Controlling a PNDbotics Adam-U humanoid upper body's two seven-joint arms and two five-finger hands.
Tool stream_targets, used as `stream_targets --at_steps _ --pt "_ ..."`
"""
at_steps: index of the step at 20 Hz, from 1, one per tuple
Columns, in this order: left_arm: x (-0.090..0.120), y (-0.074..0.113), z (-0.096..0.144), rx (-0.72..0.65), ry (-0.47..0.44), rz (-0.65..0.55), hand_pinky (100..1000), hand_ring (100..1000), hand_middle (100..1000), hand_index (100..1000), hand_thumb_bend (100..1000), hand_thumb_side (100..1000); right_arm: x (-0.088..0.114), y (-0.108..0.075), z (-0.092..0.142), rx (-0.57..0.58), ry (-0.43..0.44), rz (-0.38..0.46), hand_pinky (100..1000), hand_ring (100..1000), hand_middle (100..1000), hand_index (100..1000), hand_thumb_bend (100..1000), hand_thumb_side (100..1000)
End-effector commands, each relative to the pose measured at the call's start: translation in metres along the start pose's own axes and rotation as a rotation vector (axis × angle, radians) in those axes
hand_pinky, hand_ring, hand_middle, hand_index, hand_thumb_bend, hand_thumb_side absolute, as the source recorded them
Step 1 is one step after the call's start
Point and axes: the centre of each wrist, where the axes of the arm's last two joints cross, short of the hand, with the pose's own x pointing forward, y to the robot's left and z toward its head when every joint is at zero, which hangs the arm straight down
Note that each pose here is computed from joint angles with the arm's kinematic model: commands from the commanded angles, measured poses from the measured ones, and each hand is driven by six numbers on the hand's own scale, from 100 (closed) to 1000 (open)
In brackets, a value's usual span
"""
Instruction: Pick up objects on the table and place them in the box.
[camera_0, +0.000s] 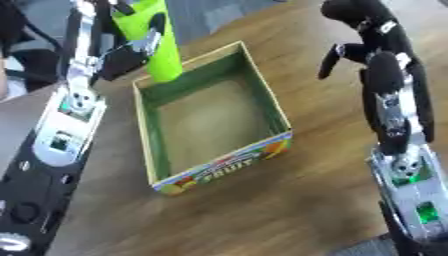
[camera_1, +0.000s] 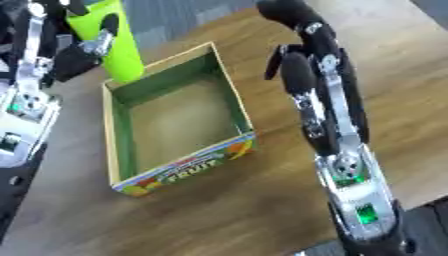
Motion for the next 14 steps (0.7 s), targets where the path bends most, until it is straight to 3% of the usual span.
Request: stream_targets --at_steps 1,2,3,4,5,6,9,10,14 --pt "-0.0005 0.005 -0.002 -0.039 -0.012 -0.019 100 400 501 556 248 644 0.004 -0.0002 -0.0047 -0.007 -0.024 -0.006 341 845 800 951 375 1000" --pt "-0.002 0.0042 -0.0007 -0.066 -0.014 -0.026 221 574 666 762 480 823 0.004 -0.0003 -0.0047 -0.007 -0.024 -0.006 341 845 800 951 377 1000" --pt "-0.0034 0.0029 0.0006 -0.105 -0.016 -0.03 181 547 639 735 446 805 0.0039 -0.0004 -0.0046 -0.007 -0.024 -0.006 341 845 800 951 377 1000" --pt "-0.0046 0.0024 0.0014 -0.142 -0.018 -0.032 507 805 862 986 667 907 0.0039 -0.0004 -0.0046 -0.007 -0.024 -0.006 341 845 800 951 379 1000" --pt "-0.0055 0.0019 0.002 -0.188 -0.021 -0.036 488 789 847 969 651 903 0.0039 -0.0004 -0.0045 -0.007 -0.023 -0.006 341 845 800 951 378 1000" --pt "-0.0061 0.0025 0.0022 -0.225 -0.023 -0.04 626 902 951 1000 738 947 0.0038 -0.0005 -0.0044 -0.007 -0.023 -0.005 340 845 800 952 380 1000" --pt "-0.0066 0.0059 0.0019 -0.274 -0.029 -0.037 641 920 974 1000 762 962 0.0036 -0.0007 -0.0042 -0.008 -0.022 -0.004 340 845 800 952 382 1000" --pt "-0.0067 0.0069 0.0018 -0.276 -0.03 -0.031 673 948 1000 1000 809 967 0.0036 -0.0008 -0.0042 -0.008 -0.022 -0.004 339 846 800 952 386 1000" --pt "-0.0081 0.0087 0.0022 -0.28 -0.024 -0.005 675 947 1000 1000 816 967 0.0036 -0.0011 -0.0043 -0.008 -0.023 -0.002 339 846 800 953 390 1000"
